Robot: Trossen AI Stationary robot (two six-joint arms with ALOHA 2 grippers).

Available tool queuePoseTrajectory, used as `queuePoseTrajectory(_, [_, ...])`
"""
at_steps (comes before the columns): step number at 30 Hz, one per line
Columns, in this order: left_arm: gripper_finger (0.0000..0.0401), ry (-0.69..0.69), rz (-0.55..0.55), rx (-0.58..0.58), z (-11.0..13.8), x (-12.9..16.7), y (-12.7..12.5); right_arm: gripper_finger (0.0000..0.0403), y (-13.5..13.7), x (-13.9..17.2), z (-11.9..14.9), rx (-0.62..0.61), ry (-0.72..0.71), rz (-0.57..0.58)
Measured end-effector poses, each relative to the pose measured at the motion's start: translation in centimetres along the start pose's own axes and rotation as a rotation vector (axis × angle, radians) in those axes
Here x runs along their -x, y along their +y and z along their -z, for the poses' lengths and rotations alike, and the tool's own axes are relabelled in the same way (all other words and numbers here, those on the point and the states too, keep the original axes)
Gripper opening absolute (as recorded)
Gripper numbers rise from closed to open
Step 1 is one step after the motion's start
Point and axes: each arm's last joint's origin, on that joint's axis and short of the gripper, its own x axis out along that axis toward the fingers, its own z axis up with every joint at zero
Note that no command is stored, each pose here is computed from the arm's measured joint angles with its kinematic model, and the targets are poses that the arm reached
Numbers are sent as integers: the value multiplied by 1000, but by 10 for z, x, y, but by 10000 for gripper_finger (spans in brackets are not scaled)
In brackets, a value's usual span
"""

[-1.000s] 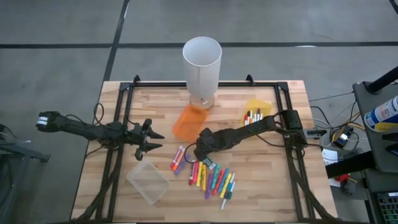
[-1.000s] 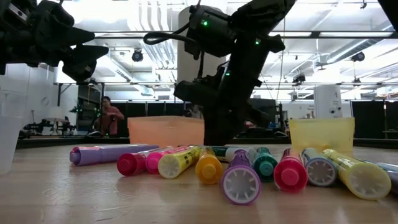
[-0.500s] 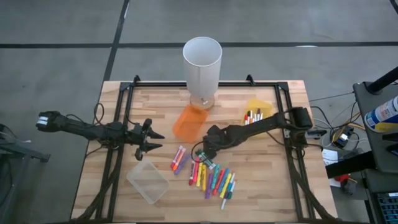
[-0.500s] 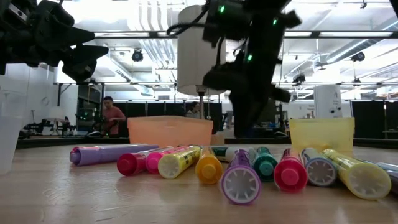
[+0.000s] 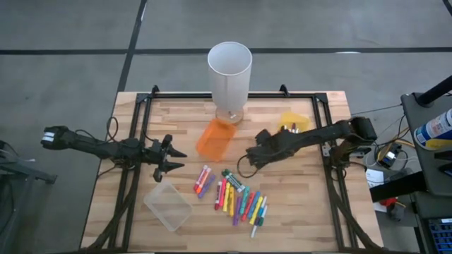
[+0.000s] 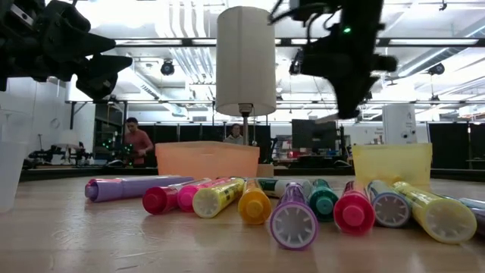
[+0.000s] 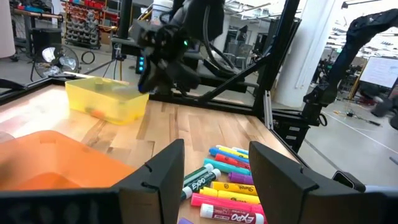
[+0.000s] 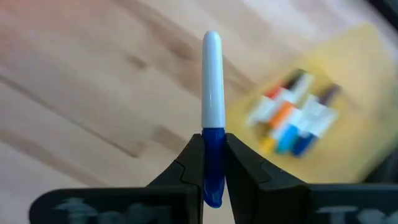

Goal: Pick & Place Markers
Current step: Put the small blue marker pen into the yellow bin

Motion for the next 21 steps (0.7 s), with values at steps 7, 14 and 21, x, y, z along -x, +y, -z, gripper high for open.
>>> queuePoseTrajectory(7, [174,0,0,0,0,0,0,33,-33,13,8,-83,4,129])
queuePoseTrajectory(14, [174,0,0,0,0,0,0,42,-50,-11,21,-126,38,222])
queuePoseTrajectory(21, [174,0,0,0,0,0,0,45,-63,-39,26,-158,86,297])
